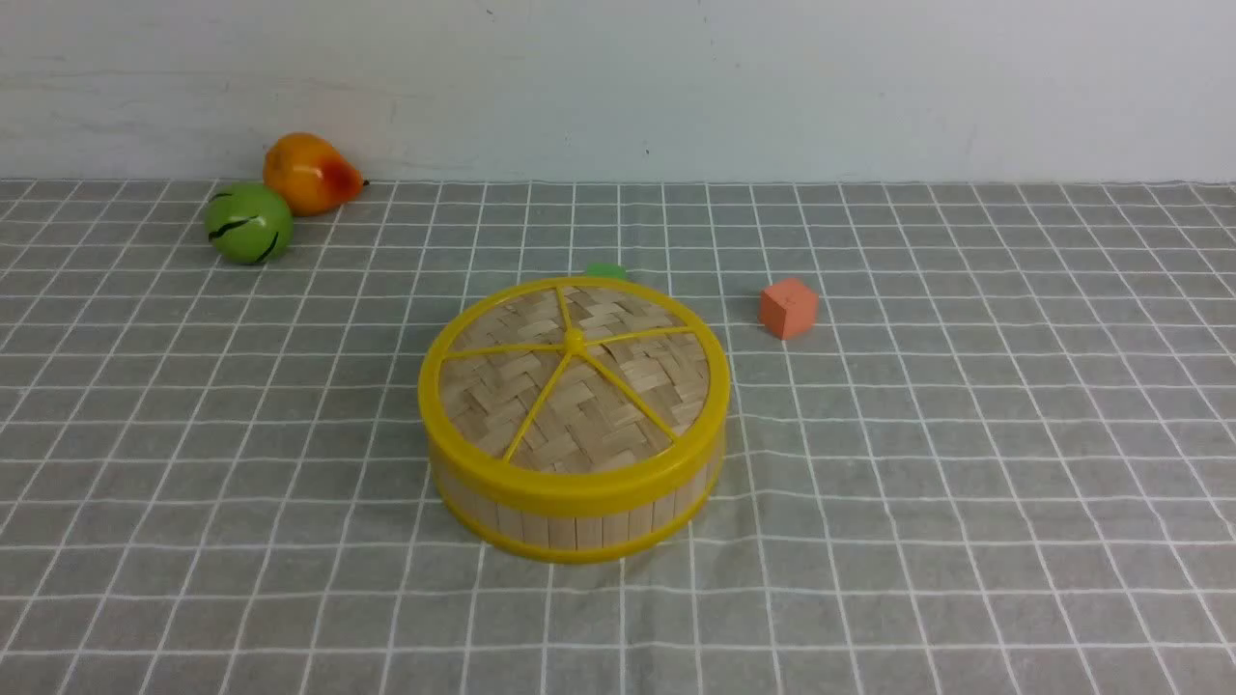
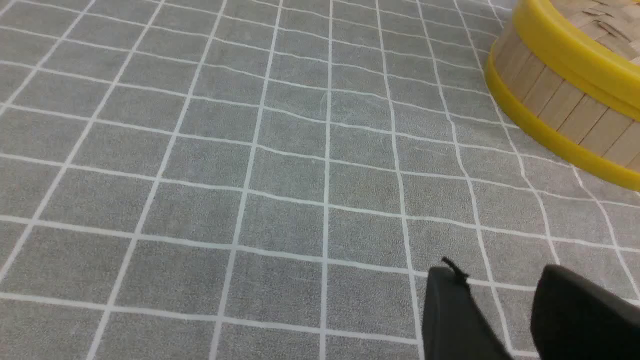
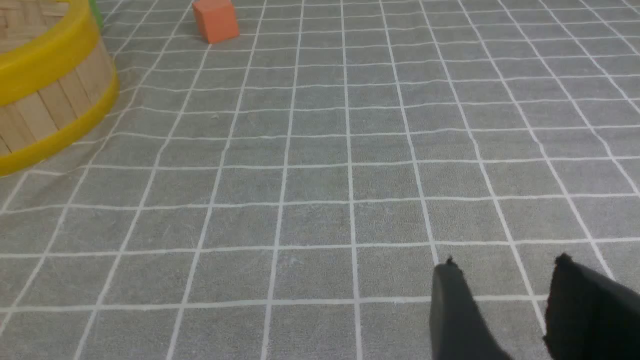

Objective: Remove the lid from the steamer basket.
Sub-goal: Use the left arm to lift the lid of the steamer

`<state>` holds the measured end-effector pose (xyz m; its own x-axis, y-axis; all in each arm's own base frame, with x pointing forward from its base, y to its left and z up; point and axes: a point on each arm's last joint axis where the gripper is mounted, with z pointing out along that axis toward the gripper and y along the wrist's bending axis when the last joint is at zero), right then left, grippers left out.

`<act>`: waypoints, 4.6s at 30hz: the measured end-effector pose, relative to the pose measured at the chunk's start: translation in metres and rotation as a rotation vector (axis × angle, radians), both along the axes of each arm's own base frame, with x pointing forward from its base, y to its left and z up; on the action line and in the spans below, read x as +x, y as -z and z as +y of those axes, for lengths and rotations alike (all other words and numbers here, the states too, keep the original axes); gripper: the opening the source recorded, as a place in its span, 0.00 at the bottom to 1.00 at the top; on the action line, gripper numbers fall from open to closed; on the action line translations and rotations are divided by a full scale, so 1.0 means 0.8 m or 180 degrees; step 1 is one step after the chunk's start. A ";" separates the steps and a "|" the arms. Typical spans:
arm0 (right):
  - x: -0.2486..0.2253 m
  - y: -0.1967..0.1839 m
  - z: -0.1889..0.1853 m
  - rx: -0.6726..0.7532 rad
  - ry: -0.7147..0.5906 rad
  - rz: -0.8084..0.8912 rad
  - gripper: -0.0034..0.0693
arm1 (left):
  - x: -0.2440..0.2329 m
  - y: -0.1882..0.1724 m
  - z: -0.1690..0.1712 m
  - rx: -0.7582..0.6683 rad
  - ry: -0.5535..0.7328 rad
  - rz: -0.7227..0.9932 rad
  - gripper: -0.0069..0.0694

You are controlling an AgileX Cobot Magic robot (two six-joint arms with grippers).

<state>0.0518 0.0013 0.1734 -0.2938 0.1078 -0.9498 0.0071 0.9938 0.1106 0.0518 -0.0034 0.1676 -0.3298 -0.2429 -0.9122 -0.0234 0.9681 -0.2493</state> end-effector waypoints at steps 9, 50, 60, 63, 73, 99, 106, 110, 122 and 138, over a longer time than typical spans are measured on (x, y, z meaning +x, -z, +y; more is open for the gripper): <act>0.000 0.000 0.000 0.0000 0.0000 0.0000 0.38 | 0.000 0.000 0.000 0.0000 0.0000 0.0000 0.40; 0.000 0.000 0.000 0.0000 0.0000 0.0000 0.38 | 0.002 -0.006 0.000 -0.0012 -0.0001 -0.0187 0.40; 0.000 0.000 0.000 0.0000 0.0000 0.0000 0.38 | 0.005 -0.055 0.000 -0.0098 -0.0008 -0.1565 0.40; 0.000 0.000 0.000 0.0000 0.0000 0.0000 0.38 | 0.001 -0.069 0.000 -0.0124 -0.0011 -0.1980 0.40; 0.000 0.000 0.000 0.0000 0.0000 0.0000 0.38 | -0.008 -0.092 0.001 -0.0649 0.0028 -0.2644 0.40; 0.000 0.000 0.000 0.0000 0.0000 0.0000 0.38 | 0.108 -0.231 -0.007 -0.0507 -0.0067 -0.0940 0.07; 0.000 0.000 0.000 0.0000 0.0000 0.0000 0.38 | 0.192 -0.240 -0.024 -0.0493 0.0138 0.0629 0.07; 0.000 0.000 0.000 0.0000 0.0000 0.0000 0.38 | 0.234 -0.244 -0.046 -0.0555 0.0698 0.1135 0.07; 0.000 0.000 0.000 0.0000 0.0000 0.0000 0.38 | 0.349 -0.251 -0.158 -0.0337 0.1727 0.2135 0.07; 0.000 0.000 0.000 0.0000 0.0000 0.0000 0.38 | 0.436 -0.176 -0.278 0.1164 0.1708 0.2217 0.55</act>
<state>0.0518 0.0013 0.1734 -0.2938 0.1078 -0.9498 0.0071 0.9938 0.1106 0.4009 -0.2260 0.3084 -0.8125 0.3604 -0.4582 0.4178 0.9082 -0.0265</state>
